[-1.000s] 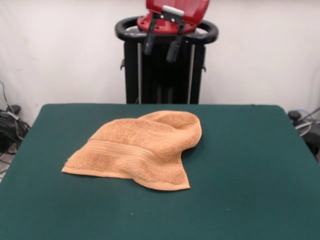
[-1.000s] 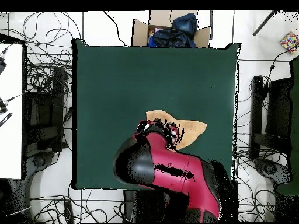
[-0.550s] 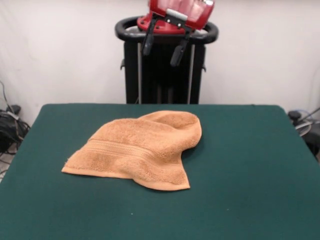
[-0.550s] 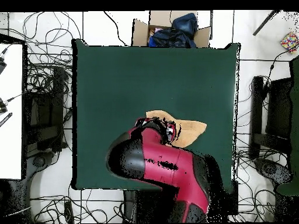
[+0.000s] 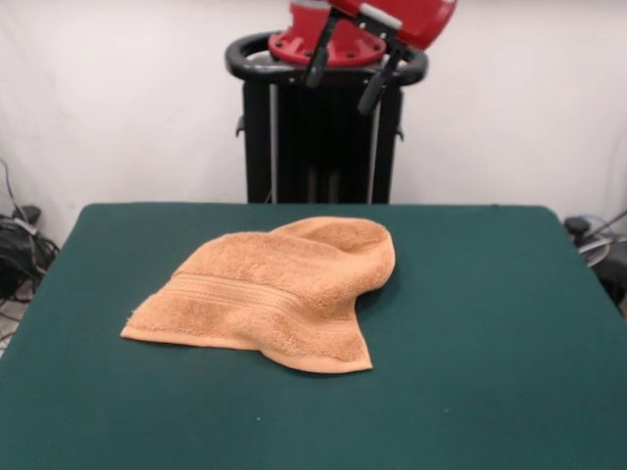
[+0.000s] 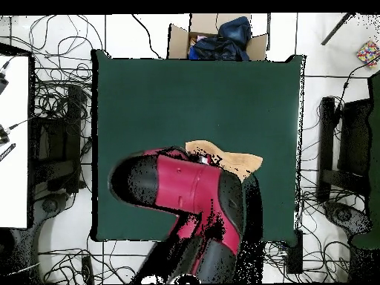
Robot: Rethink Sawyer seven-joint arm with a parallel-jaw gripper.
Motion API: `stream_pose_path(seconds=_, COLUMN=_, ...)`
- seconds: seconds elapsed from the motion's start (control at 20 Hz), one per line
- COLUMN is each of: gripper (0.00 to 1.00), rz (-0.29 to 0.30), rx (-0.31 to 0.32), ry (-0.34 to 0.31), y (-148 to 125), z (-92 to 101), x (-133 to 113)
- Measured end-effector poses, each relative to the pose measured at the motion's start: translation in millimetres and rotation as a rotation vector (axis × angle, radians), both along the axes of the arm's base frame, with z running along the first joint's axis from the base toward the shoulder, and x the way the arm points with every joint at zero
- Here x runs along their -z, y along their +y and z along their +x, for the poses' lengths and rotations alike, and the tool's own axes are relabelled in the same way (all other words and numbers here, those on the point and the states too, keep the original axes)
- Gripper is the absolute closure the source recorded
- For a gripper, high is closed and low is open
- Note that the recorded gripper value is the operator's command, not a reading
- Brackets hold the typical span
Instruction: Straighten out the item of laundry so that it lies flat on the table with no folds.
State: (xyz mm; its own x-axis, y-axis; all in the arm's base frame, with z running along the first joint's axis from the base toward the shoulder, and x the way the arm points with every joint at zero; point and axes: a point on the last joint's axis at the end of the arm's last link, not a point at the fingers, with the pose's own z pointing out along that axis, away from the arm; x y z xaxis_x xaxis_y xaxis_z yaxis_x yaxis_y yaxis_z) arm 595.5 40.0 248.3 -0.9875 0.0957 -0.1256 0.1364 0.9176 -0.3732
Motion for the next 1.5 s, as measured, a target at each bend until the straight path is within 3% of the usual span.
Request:
stream_pose_path(seconds=0.25, gripper=0.00, rz=0.028, rx=0.059, ry=-0.062, y=15, z=24.1, x=0)
stream_pose_path(seconds=0.45, gripper=0.00, rz=0.068, rx=0.112, ry=-0.182, y=17, z=42.8, x=1)
stream_pose_path(seconds=0.5, gripper=0.00, rz=0.080, rx=0.126, ry=-0.239, y=16, z=51.0, x=-1)
stream_pose_path(seconds=0.7, gripper=0.00, rz=0.107, rx=0.157, ry=-0.318, y=7, z=61.5, x=-6)
stream_pose_path(seconds=1.15, gripper=0.00, rz=0.202, rx=0.294, ry=-0.428, y=-37, z=61.1, x=-11)
stream_pose_path(seconds=1.25, gripper=0.00, rz=0.201, rx=0.314, ry=-0.450, y=-49, z=56.0, x=-4)
stream_pose_path(seconds=1.5, gripper=0.00, rz=0.206, rx=0.318, ry=-0.450, y=-49, z=48.0, x=11)
